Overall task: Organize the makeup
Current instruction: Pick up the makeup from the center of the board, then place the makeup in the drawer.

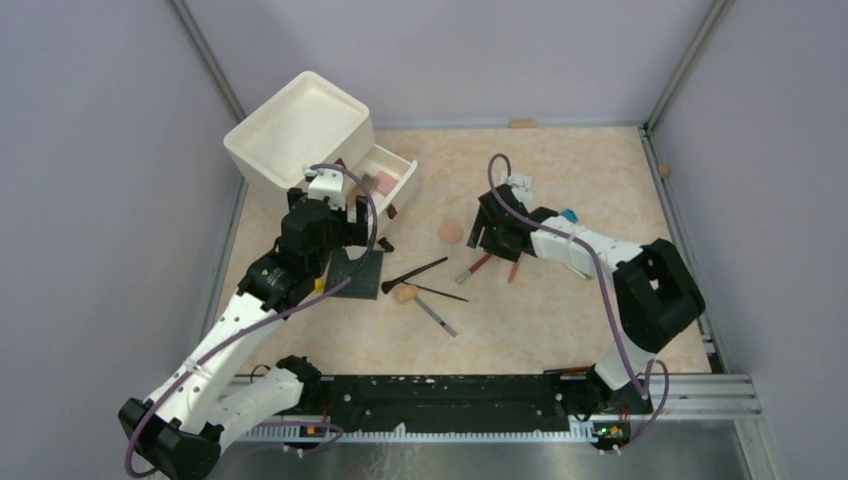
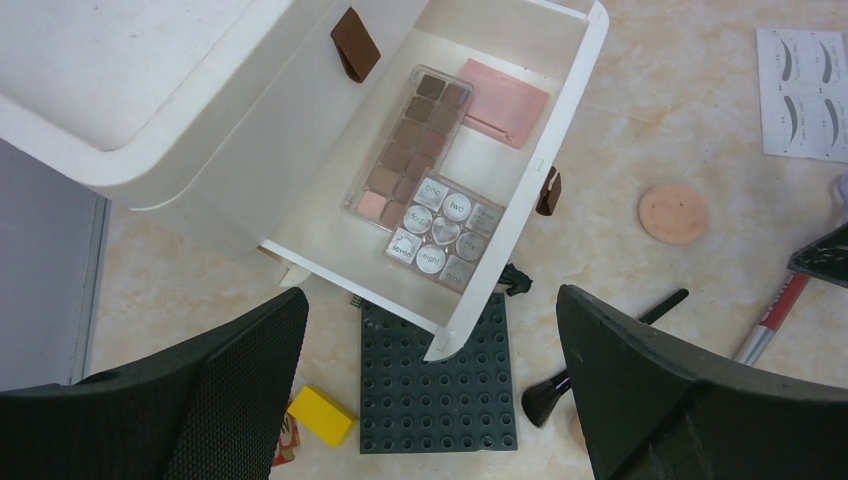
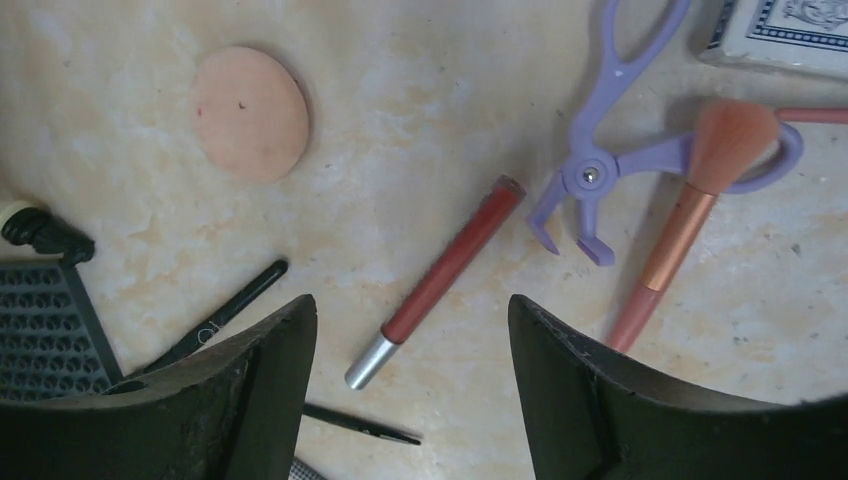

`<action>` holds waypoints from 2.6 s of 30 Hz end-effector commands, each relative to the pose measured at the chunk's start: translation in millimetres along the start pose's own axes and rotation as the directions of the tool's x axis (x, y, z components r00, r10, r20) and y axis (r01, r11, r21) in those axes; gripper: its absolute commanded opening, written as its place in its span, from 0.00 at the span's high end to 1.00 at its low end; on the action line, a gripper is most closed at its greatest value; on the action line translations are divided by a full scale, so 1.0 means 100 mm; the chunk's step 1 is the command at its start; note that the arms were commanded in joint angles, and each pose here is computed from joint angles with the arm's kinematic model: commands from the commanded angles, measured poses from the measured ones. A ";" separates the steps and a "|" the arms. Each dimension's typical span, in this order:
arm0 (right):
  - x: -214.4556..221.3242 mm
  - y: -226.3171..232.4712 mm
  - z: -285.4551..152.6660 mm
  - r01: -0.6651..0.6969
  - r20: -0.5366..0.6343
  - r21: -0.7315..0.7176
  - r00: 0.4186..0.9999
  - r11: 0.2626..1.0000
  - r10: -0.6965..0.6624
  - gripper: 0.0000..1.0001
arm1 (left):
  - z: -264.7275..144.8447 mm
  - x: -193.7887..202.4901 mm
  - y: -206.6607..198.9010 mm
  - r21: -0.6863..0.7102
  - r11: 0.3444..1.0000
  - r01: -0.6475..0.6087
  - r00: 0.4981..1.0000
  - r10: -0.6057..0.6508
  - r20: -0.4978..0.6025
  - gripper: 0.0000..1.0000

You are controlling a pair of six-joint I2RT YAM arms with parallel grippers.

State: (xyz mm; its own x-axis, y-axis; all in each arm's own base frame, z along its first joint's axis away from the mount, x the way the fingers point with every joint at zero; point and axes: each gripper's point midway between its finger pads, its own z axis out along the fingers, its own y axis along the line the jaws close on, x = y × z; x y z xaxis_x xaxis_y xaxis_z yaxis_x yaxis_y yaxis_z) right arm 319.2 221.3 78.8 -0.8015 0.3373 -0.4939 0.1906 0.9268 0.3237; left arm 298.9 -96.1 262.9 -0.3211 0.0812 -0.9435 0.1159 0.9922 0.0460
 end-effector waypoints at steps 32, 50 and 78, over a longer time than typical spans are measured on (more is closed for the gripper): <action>-0.70 1.67 -0.34 0.172 0.205 -0.346 0.973 0.922 -0.105 1.00 | -0.06 -0.17 0.17 -0.062 0.997 0.045 0.996 -0.040 0.076 0.01; -1.01 3.43 -0.61 -0.115 0.067 -0.766 0.964 0.633 0.257 0.97 | -0.15 -0.24 0.42 -0.145 0.985 0.097 0.989 -0.079 0.123 0.01; -1.44 2.17 -1.43 0.372 0.543 -0.453 0.836 0.810 -0.080 0.42 | -0.13 -0.23 0.41 -0.125 0.987 0.100 0.989 -0.086 0.117 0.01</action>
State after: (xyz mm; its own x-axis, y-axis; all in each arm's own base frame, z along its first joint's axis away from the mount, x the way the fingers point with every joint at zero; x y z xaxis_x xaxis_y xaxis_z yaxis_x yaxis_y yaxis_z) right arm 395.4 415.0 315.1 -0.5104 0.3917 -0.7655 -0.4038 0.6768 0.6155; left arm 296.4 -53.1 282.5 -0.2556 0.0139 -0.9667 -0.0444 0.9987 0.0261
